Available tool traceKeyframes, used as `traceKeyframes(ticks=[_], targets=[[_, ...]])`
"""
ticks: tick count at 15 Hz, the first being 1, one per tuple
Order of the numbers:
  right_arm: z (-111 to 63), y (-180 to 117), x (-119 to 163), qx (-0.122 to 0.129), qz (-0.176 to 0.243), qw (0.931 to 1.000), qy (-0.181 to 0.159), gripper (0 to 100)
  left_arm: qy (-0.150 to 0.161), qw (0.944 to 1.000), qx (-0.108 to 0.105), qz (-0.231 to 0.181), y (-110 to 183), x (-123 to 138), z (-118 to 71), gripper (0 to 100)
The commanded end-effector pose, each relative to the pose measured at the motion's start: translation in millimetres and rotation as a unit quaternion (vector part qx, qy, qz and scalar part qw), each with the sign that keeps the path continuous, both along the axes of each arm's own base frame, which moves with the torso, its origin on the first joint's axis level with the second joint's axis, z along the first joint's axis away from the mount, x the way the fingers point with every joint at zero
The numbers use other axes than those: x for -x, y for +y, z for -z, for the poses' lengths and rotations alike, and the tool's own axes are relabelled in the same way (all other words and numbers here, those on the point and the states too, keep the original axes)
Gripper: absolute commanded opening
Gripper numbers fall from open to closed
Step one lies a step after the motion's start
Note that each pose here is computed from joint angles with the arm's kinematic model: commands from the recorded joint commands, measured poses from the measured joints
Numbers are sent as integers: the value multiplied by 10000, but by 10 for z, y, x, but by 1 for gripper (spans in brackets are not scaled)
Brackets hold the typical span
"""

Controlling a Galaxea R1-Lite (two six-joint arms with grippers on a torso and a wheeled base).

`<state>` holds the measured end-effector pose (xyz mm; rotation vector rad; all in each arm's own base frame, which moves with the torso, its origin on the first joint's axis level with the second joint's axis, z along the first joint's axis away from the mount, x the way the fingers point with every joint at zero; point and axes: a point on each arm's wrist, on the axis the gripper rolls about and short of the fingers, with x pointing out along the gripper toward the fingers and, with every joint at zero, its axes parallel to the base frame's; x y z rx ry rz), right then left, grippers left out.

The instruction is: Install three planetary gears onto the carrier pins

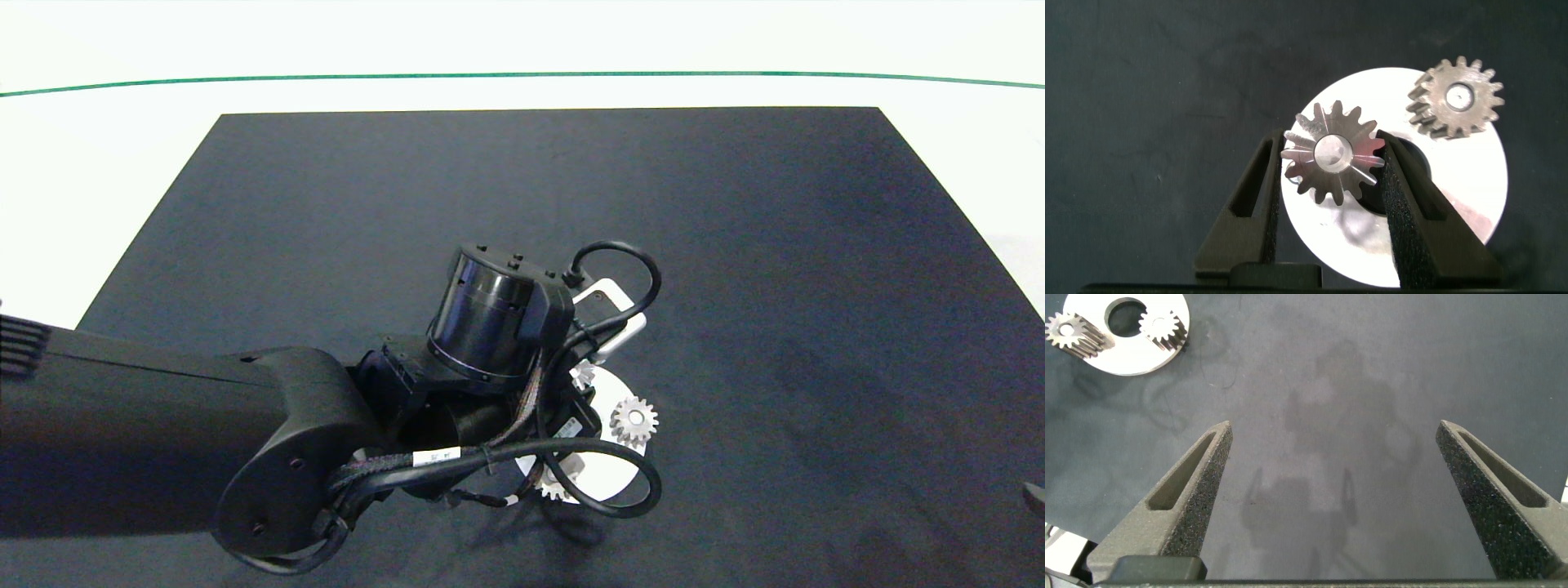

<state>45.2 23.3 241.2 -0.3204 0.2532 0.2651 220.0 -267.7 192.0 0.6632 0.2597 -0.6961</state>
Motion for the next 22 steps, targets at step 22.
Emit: traceKeyframes(ticks=[22], targets=[[2, 3, -3, 9, -19, 10000, 9, 100, 31, 9997, -186, -175, 97, -120, 78, 0]])
